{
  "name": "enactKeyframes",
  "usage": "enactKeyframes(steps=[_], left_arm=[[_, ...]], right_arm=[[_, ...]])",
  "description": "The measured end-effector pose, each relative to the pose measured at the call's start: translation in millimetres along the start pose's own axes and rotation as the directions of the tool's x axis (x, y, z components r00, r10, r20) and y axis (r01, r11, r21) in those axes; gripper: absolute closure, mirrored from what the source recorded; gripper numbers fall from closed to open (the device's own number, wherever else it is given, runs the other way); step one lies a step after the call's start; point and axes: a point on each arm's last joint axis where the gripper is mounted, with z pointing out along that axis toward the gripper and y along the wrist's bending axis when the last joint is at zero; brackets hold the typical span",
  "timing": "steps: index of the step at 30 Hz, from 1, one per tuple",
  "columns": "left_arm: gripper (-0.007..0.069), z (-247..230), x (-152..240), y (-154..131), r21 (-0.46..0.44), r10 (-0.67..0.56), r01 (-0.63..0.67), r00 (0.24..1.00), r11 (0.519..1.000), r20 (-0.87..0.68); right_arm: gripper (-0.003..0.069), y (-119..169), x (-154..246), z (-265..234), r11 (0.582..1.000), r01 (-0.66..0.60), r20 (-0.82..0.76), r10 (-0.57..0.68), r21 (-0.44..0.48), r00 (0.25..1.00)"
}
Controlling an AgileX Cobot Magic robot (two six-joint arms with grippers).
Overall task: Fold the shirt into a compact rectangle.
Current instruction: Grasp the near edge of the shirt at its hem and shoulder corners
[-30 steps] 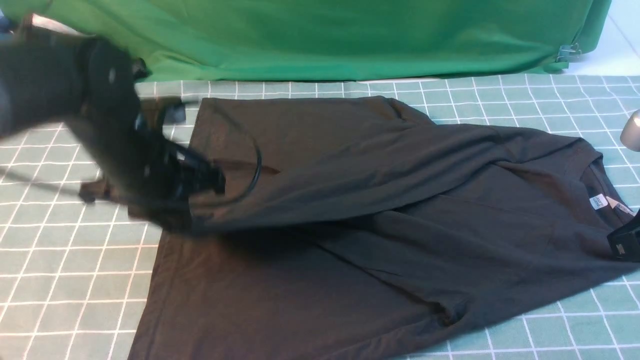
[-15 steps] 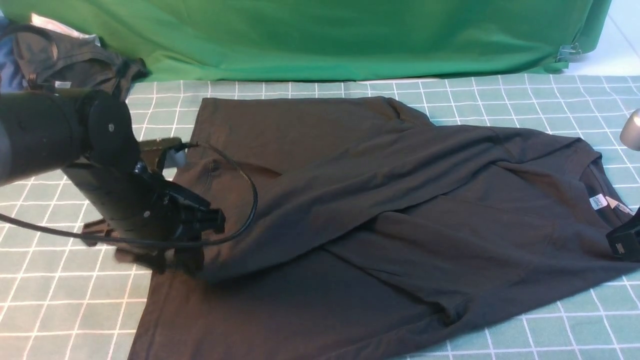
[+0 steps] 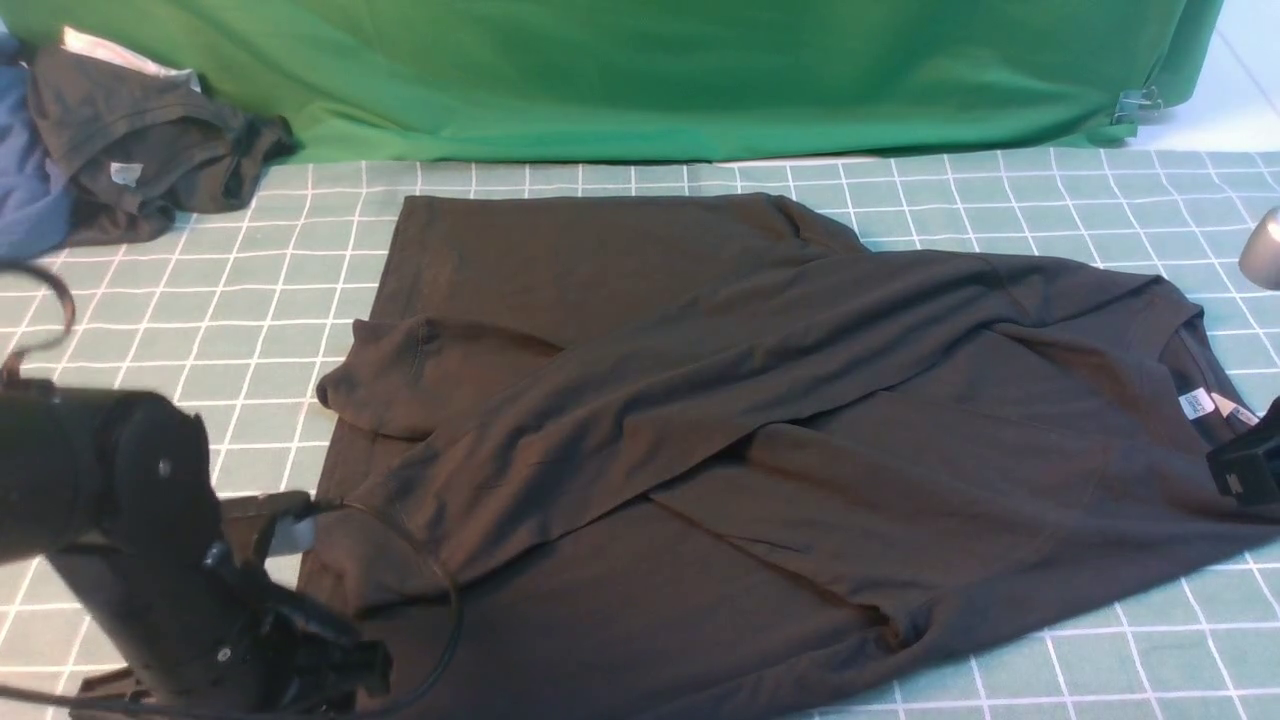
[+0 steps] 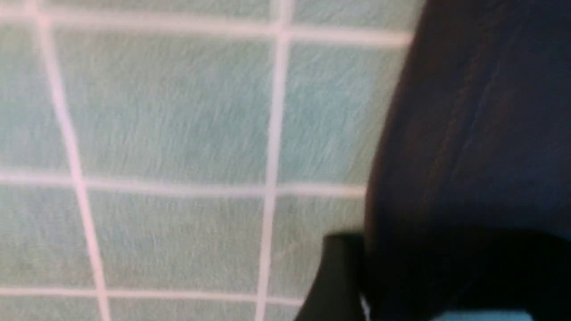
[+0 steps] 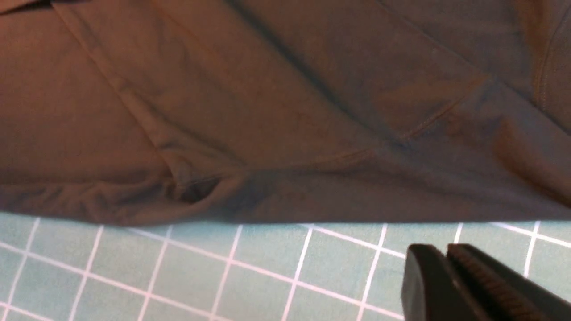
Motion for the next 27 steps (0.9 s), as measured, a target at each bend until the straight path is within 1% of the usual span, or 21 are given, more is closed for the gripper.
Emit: enactKeyframes(steps=[4, 6, 7, 9, 11, 12, 13, 14, 16, 18, 20, 21, 22, 25, 26, 27], left_arm=[[0.0130, 3, 2, 2, -0.007, -0.039, 0.039, 0.999, 0.999, 0.021], [0.0169, 3, 2, 3, -0.013, -0.036, 0.036, 0.999, 0.999, 0.025], [0.0207, 3, 2, 3, -0.017, -0.032, 0.033, 0.999, 0.999, 0.025], [0.0312, 3, 2, 4, -0.031, -0.011, 0.012, 1.000, 0.999, 0.025], [0.0462, 2, 2, 5, -0.034, 0.019, -0.018, 0.999, 0.999, 0.030], [0.0476, 1, 2, 5, -0.033, 0.027, -0.026, 0.999, 0.999, 0.034], [0.0554, -1, 3, 5, -0.030, 0.048, -0.047, 0.998, 0.998, 0.045], [0.0587, -2, 4, 5, -0.027, 0.059, -0.057, 0.997, 0.998, 0.058], [0.0603, -5, 6, 5, -0.025, 0.067, -0.065, 0.995, 0.998, 0.071], [0.0612, -15, 11, 6, -0.020, 0.081, -0.079, 0.991, 0.997, 0.104], [0.0615, -32, 18, 8, -0.021, 0.103, -0.101, 0.979, 0.995, 0.178], [0.0615, -33, 19, 8, -0.019, 0.102, -0.100, 0.978, 0.995, 0.184], [0.0615, -44, 25, 10, -0.027, 0.109, -0.105, 0.965, 0.994, 0.239], [0.0615, -59, 36, 16, -0.049, 0.100, -0.090, 0.950, 0.995, 0.297], [0.0615, -60, 37, 16, -0.048, 0.098, -0.088, 0.949, 0.995, 0.299], [0.0615, -64, 41, 19, -0.068, 0.101, -0.084, 0.946, 0.994, 0.308]], right_arm=[[0.0599, 0, 0, 0, 1.000, 0.000, 0.003, 0.000, 0.001, 1.000], [0.0593, 0, 0, 0, 1.000, 0.000, 0.003, 0.000, 0.001, 1.000], [0.0591, 0, 0, 0, 1.000, 0.000, 0.003, 0.000, 0.001, 1.000], [0.0588, 0, 0, 0, 1.000, 0.000, 0.003, 0.000, 0.001, 1.000], [0.0583, 0, 0, 0, 1.000, 0.001, 0.003, -0.001, 0.002, 1.000], [0.0583, 0, 0, 0, 1.000, 0.001, 0.003, -0.001, 0.002, 1.000], [0.0581, -1, 0, 0, 1.000, 0.001, 0.000, -0.001, 0.010, 1.000], [0.0579, -2, 0, 0, 0.999, -0.019, -0.008, 0.019, 0.027, 1.000], [0.0576, -5, 0, -1, 0.998, -0.029, -0.021, 0.031, 0.058, 0.999], [0.0573, -12, -2, -3, 0.991, -0.045, -0.047, 0.051, 0.123, 0.998], [0.0573, -25, -8, -3, 0.975, -0.095, -0.078, 0.113, 0.200, 0.991], [0.0573, -27, -9, -3, 0.972, -0.110, -0.082, 0.129, 0.208, 0.988], [0.0571, -39, -12, 1, 0.958, -0.163, -0.115, 0.194, 0.235, 0.974], [0.0557, -61, -10, 17, 0.931, -0.263, -0.188, 0.315, 0.254, 0.930], [0.0553, -61, -10, 18, 0.930, -0.265, -0.195, 0.317, 0.253, 0.928], [0.0515, -70, -7, 31, 0.920, -0.294, -0.246, 0.357, 0.257, 0.901]])
